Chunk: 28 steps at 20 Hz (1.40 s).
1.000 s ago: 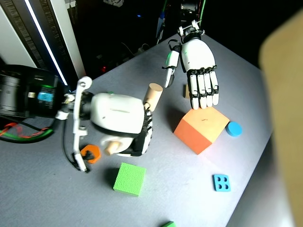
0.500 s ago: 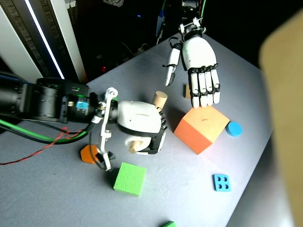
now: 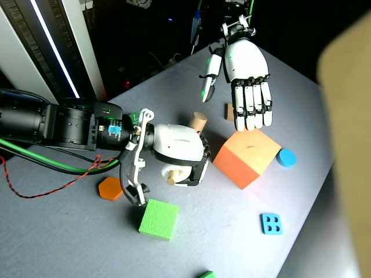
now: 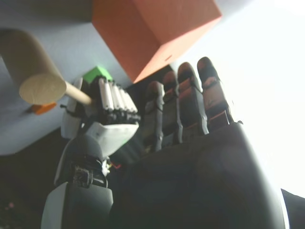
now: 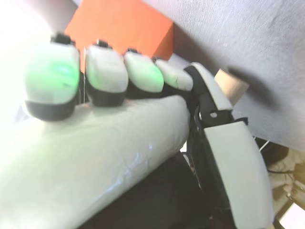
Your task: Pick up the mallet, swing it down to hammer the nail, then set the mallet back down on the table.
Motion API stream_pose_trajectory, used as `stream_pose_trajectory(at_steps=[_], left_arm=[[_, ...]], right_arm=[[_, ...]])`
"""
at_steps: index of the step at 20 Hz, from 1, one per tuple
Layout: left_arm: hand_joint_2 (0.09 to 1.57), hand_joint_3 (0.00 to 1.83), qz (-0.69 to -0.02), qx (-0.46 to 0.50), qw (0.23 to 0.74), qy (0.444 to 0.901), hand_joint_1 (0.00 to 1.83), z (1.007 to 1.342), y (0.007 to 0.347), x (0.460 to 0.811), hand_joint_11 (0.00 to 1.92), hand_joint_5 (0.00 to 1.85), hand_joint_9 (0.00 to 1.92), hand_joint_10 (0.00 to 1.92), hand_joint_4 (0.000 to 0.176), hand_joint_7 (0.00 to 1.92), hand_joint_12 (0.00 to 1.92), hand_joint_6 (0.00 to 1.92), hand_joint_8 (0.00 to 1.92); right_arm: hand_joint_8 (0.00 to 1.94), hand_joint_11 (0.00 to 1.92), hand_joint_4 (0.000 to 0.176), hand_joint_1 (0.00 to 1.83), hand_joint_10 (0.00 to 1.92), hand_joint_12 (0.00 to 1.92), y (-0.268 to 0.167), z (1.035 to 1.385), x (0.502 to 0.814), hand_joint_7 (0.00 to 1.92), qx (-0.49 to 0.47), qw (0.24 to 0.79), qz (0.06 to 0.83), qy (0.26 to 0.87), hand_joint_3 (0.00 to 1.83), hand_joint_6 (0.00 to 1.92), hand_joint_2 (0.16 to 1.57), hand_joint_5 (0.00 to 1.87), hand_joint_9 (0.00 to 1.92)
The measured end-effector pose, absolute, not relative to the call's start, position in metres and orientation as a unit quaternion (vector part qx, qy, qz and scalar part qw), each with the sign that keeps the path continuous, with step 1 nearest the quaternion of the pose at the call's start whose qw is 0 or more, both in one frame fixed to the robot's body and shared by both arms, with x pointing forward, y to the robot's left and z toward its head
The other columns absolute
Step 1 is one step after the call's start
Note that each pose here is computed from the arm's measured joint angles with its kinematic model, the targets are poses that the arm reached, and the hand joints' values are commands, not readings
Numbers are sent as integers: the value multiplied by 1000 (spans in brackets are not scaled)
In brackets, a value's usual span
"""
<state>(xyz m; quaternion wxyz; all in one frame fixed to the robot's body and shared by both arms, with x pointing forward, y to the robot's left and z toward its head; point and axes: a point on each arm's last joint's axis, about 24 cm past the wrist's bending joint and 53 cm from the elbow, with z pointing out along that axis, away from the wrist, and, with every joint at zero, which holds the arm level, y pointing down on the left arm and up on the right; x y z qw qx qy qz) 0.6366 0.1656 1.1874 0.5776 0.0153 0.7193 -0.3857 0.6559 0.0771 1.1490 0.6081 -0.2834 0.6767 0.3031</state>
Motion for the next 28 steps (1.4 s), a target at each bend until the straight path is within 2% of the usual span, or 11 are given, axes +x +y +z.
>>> stream_pose_trajectory(at_steps=[3, 10, 12, 14, 15, 17, 18, 19, 23, 25, 28], left_arm=[[1297, 0, -390, 26, 572, 721, 0, 1191, 161, 627, 0, 205, 152, 0, 0, 181, 270, 2, 1], [1289, 1, -398, 32, 565, 722, 0, 1195, 153, 613, 0, 194, 153, 4, 0, 168, 283, 5, 6], [1296, 3, -402, 37, 565, 720, 0, 1196, 149, 610, 0, 180, 140, 2, 0, 162, 254, 2, 2], [1296, 1, -406, 34, 564, 719, 0, 1198, 148, 609, 0, 189, 158, 7, 0, 183, 276, 4, 8], [1297, 1, -408, 37, 562, 719, 0, 1198, 145, 606, 0, 194, 162, 8, 0, 187, 274, 5, 8], [1297, 1, -410, 40, 560, 719, 0, 1198, 142, 604, 0, 194, 162, 8, 0, 187, 274, 5, 8], [1298, 1, -410, 42, 560, 719, 0, 1197, 142, 604, 0, 199, 157, 5, 0, 183, 272, 7, 6], [1295, 0, -410, 42, 560, 719, 0, 1198, 142, 604, 0, 208, 177, 5, 0, 196, 337, 4, 4], [1297, 0, -410, 41, 561, 718, 0, 1198, 142, 604, 0, 194, 165, 0, 0, 190, 278, 0, 0], [1299, 1, -410, 40, 560, 718, 0, 1198, 142, 604, 0, 204, 170, 2, 0, 199, 277, 5, 4], [1298, 0, -412, 40, 562, 717, 0, 1200, 142, 605, 0, 219, 187, 5, 0, 214, 315, 5, 5]], right_arm=[[1941, 1535, 0, 533, 1921, 1921, 78, 1149, 656, 1357, -284, 609, 302, 677, 0, 1921, 1500, 1127, 1464], [1941, 1119, 0, 250, 1921, 1921, 65, 1127, 657, 989, -260, 581, 302, 710, 0, 1921, 1458, 859, 1041], [1879, 849, 0, 332, 1921, 1921, 66, 1124, 655, 758, -263, 579, 302, 710, 0, 1774, 1416, 631, 812], [1667, 569, 0, 321, 1719, 1811, 71, 1116, 649, 541, -268, 569, 305, 715, 0, 1640, 1413, 478, 564], [1502, 442, 164, 628, 1513, 1640, 76, 1109, 643, 452, -277, 558, 308, 719, 0, 1777, 1430, 451, 473], [1502, 442, 164, 628, 1513, 1640, 76, 1109, 643, 452, -277, 558, 308, 719, 0, 1777, 1430, 451, 473], [1340, 454, 123, 732, 1342, 1472, 76, 1110, 644, 496, -277, 560, 307, 718, 0, 1688, 1391, 512, 508], [894, 431, 0, 534, 872, 1102, 76, 1109, 644, 551, -277, 560, 307, 718, 0, 945, 1340, 509, 564], [164, 462, 0, 641, 165, 725, 73, 1115, 647, 734, -272, 568, 307, 714, 1, 113, 1262, 701, 729], [25, 389, 0, 644, 34, 705, 68, 1118, 650, 730, -259, 565, 310, 720, 0, 10, 1248, 673, 697], [0, 282, 0, 683, 0, 706, 57, 1130, 648, 618, -241, 561, 318, 725, 0, 0, 1219, 588, 588]])
